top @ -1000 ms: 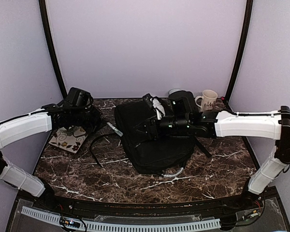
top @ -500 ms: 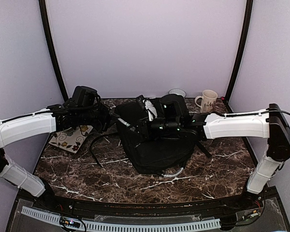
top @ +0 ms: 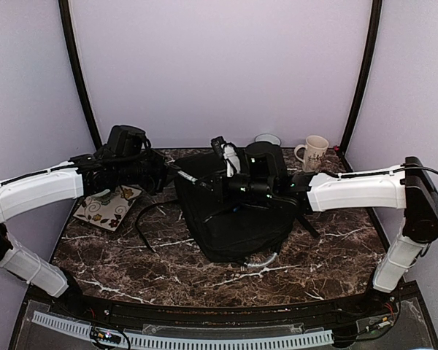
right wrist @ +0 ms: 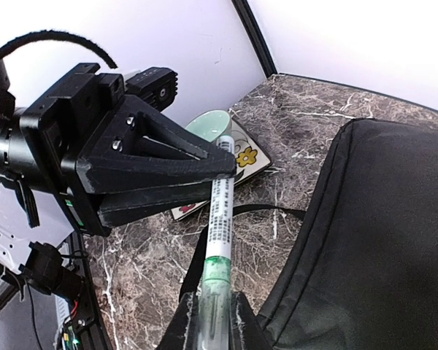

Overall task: Pack the student bag
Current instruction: Pass from the left arm to the right, then hold the card case at the center of the board.

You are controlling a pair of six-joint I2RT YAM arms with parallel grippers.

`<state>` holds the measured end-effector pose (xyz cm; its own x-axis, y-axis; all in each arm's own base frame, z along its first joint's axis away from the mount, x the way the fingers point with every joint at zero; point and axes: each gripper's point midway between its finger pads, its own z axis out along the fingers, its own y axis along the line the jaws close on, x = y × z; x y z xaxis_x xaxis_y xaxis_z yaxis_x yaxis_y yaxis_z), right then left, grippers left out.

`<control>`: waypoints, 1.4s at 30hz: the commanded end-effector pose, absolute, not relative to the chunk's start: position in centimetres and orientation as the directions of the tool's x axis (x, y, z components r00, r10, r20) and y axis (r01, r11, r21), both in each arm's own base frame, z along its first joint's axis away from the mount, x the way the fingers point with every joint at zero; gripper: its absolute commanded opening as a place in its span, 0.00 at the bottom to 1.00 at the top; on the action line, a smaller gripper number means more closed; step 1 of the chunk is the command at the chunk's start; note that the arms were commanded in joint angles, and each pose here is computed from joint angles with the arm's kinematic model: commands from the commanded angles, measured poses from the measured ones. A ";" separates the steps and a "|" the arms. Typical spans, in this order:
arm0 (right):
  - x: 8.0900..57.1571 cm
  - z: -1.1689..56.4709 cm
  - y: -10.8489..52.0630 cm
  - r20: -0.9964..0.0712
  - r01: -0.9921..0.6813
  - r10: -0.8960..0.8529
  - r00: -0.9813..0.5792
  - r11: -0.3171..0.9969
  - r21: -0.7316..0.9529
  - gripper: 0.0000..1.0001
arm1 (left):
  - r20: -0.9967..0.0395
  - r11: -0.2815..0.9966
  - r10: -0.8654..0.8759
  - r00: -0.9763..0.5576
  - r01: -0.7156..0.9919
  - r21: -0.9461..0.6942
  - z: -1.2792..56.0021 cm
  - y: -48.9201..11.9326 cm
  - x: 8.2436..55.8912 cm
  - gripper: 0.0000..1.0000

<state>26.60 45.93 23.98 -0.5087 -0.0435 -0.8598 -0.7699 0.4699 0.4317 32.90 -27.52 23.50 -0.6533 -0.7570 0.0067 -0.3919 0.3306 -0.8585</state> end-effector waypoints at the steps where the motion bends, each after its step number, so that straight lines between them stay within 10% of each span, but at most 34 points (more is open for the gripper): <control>1: 26.4 26.5 46.9 -0.886 -0.799 0.011 -0.464 0.427 0.424 0.08 | 0.016 0.277 -0.756 -0.655 -0.341 -0.898 26.4 -28.0 32.7 0.00; 8: 26.8 26.4 47.2 -0.880 -0.789 0.010 -0.475 0.438 0.431 0.00 | -0.016 0.298 -0.755 -0.655 -0.321 -0.899 26.7 -27.5 32.4 0.06; 15: 27.5 26.9 46.6 -0.886 -0.773 0.005 -0.463 0.488 0.406 0.00 | -0.143 0.423 -0.738 -0.659 -0.287 -0.860 26.6 -25.7 31.0 0.60; 21: 28.5 26.8 44.4 -0.898 -0.743 -0.003 -0.441 0.563 0.362 0.00 | -0.381 0.644 -0.636 -0.671 -0.190 -0.741 26.7 -22.8 29.6 0.74; 26: 29.3 28.1 40.6 -0.907 -0.700 0.018 -0.422 0.628 0.338 0.00 | -0.499 0.799 -0.416 -0.761 -0.044 -0.599 24.5 -22.9 28.3 0.74; 42: 26.6 25.4 26.2 -0.875 -0.469 0.035 -0.483 0.833 0.292 0.00 | -0.328 0.812 0.004 -0.945 0.194 -0.550 13.8 -31.5 21.5 0.71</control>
